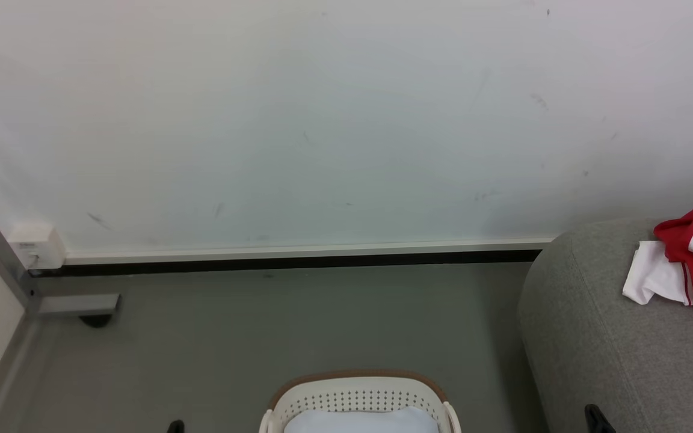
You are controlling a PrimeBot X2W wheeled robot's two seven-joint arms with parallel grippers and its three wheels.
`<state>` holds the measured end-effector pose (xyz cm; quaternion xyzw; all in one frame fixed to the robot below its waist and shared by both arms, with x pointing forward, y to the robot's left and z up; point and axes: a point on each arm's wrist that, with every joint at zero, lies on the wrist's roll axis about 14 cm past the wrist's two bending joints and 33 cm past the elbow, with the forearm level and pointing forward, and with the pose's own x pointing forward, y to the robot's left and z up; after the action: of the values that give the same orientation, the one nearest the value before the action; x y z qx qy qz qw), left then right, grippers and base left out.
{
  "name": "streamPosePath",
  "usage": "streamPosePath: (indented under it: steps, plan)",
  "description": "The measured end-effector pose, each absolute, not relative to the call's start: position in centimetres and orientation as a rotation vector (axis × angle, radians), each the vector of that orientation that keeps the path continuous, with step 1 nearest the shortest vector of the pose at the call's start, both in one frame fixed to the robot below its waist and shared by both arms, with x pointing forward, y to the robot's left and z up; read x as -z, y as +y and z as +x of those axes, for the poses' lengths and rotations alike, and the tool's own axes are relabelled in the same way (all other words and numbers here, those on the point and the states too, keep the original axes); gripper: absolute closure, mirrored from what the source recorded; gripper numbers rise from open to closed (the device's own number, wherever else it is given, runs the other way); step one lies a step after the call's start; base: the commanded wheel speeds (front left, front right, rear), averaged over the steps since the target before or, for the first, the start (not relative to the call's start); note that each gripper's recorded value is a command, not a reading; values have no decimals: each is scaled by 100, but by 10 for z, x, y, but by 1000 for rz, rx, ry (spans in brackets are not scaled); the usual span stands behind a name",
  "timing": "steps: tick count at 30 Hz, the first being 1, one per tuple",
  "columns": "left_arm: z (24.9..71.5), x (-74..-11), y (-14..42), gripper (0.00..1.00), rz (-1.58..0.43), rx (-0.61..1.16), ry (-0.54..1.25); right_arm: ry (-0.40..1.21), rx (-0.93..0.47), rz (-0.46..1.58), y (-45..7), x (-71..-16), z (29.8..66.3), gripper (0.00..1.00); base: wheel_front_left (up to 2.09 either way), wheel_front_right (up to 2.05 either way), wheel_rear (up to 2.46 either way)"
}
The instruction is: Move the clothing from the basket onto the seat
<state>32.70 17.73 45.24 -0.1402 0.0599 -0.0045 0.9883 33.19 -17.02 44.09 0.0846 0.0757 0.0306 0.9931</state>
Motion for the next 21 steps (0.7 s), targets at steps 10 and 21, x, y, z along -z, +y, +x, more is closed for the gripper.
streamPosePath:
  steps: [10, 21]
  plan:
    - [334, -455, 183, 100, -454, -30, 132, 139, -6, 360, -178, -448, 337, 100, 0, 0, 0]
    - [342, -459, 187, 100, -630, -59, 136, 128, 33, 544, -184, -455, 344, 100, 0, 0, 0]
